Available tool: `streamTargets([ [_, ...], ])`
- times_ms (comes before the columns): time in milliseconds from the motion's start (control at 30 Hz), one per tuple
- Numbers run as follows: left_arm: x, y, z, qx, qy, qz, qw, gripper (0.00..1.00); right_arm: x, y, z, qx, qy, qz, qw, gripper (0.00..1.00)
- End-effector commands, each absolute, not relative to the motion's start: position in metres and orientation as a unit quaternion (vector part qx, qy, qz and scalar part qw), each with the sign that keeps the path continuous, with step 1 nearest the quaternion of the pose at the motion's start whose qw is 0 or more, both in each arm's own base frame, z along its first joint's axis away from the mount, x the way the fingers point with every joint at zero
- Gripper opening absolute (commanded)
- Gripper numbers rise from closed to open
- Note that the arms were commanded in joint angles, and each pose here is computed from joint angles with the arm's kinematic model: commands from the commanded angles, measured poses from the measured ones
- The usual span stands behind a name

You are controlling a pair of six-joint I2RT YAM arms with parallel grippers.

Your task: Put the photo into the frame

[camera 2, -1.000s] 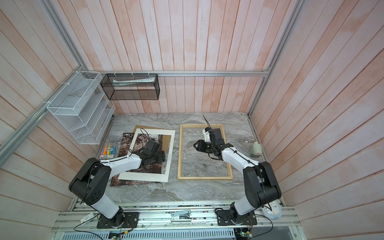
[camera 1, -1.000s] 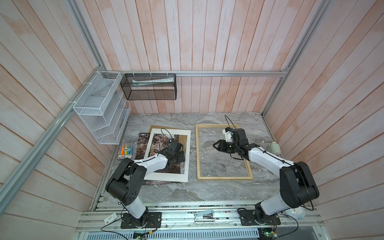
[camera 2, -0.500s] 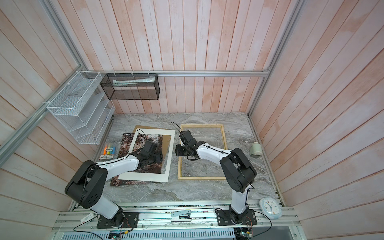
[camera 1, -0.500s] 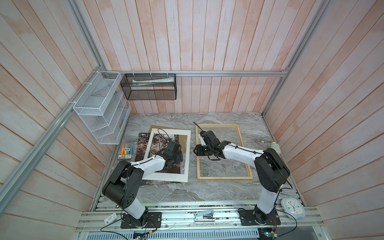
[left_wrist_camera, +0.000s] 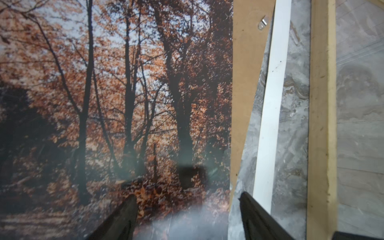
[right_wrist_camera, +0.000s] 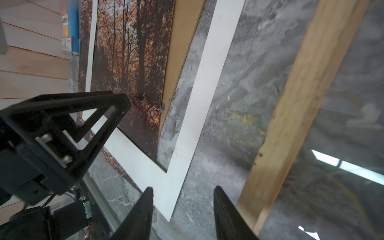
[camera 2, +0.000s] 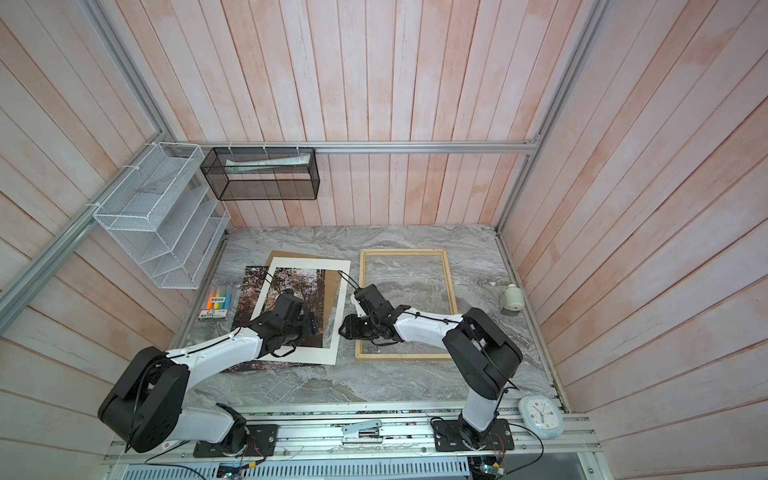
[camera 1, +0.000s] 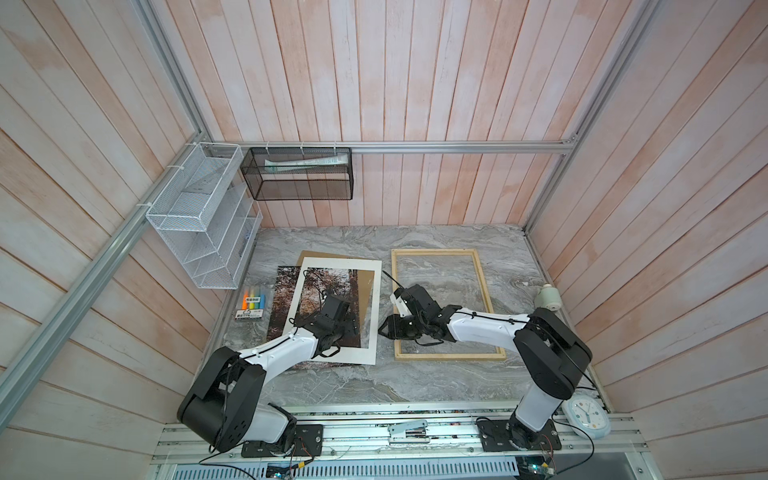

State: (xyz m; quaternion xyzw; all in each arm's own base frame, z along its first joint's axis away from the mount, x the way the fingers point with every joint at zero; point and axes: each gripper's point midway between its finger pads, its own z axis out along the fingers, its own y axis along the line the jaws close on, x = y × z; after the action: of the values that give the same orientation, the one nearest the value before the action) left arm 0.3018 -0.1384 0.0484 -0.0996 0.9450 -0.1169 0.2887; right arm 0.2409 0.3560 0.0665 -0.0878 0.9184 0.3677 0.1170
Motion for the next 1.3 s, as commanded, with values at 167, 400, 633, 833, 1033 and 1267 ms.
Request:
streamTargets([
  [167,0.274,-0.129,0.042,-0.127,0.946,-0.115,0.274,0.79,0.198,0.386,0.094,-0.062,0.893,0.44,0.069,0.52],
  [400,0.265,-0.125,0.031,-0.128,0.949,-0.109,0.265,0.78,0.18,0.394,0.082,-0.043,0.896,0.439,0.039,0.63],
  [633,0.263,-0.127,0.028,-0.129,0.947,-0.122,0.269,0.78,0.177,0.385,0.063,0.018,0.896,0.443,0.026,0.63],
  [833,0.261,-0.129,0.028,-0.129,0.944,-0.136,0.272,0.78,0.179,0.383,0.052,0.064,0.896,0.438,0.023,0.62],
  [1033,0.258,-0.128,0.028,-0.126,0.944,-0.137,0.274,0.78,0.182,0.383,0.043,0.095,0.898,0.43,0.019,0.61],
  [1267,0.259,-0.125,0.039,-0.128,0.938,-0.141,0.291,0.78,0.182,0.387,0.032,0.107,0.903,0.417,0.01,0.6],
])
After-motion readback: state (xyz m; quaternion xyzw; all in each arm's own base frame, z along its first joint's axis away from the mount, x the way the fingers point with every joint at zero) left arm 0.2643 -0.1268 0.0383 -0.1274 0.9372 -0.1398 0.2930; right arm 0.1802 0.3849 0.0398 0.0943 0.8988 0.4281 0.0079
